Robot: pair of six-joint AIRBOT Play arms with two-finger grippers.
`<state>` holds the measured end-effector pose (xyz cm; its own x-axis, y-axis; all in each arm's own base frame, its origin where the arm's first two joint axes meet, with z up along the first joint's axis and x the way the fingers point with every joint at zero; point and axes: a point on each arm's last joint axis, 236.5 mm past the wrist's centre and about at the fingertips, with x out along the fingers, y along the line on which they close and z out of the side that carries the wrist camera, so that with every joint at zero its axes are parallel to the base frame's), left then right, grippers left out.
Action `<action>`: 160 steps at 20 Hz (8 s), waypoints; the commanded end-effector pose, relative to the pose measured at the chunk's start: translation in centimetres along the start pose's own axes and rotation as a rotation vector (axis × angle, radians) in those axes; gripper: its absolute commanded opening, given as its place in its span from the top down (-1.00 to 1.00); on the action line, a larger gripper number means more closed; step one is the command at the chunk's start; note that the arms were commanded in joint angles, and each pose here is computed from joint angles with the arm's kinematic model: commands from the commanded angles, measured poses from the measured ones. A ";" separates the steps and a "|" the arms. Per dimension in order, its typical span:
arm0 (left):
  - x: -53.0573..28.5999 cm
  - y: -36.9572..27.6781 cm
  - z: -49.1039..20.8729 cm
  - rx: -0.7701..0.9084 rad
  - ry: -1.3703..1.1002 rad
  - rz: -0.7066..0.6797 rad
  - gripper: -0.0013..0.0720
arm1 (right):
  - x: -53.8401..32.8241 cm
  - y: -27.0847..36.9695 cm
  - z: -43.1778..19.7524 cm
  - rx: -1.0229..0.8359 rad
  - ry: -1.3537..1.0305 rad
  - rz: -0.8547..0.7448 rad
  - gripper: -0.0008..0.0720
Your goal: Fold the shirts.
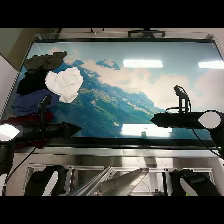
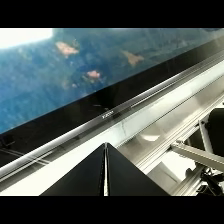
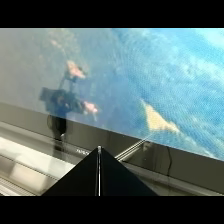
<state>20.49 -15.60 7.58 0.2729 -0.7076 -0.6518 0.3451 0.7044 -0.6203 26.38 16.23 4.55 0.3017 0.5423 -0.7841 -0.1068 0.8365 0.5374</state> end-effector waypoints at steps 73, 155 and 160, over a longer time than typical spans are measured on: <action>20.2 -4.6 11.0 0.172 0.348 -0.191 0.47 | -4.1 -10.8 4.6 0.141 -0.048 -0.103 0.01; 0.2 2.4 13.1 0.214 -0.196 0.173 0.91 | -5.2 5.7 7.1 -0.306 -0.126 0.198 0.92; 8.0 10.6 7.1 0.126 -0.096 0.267 0.91 | 5.0 -0.7 2.7 -0.136 0.098 0.159 0.92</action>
<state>33.21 -14.78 5.64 0.4588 -0.5646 -0.6861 0.4079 0.8198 -0.4019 31.34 17.81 7.53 0.2754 0.6822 -0.6773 -0.3567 0.7268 0.5870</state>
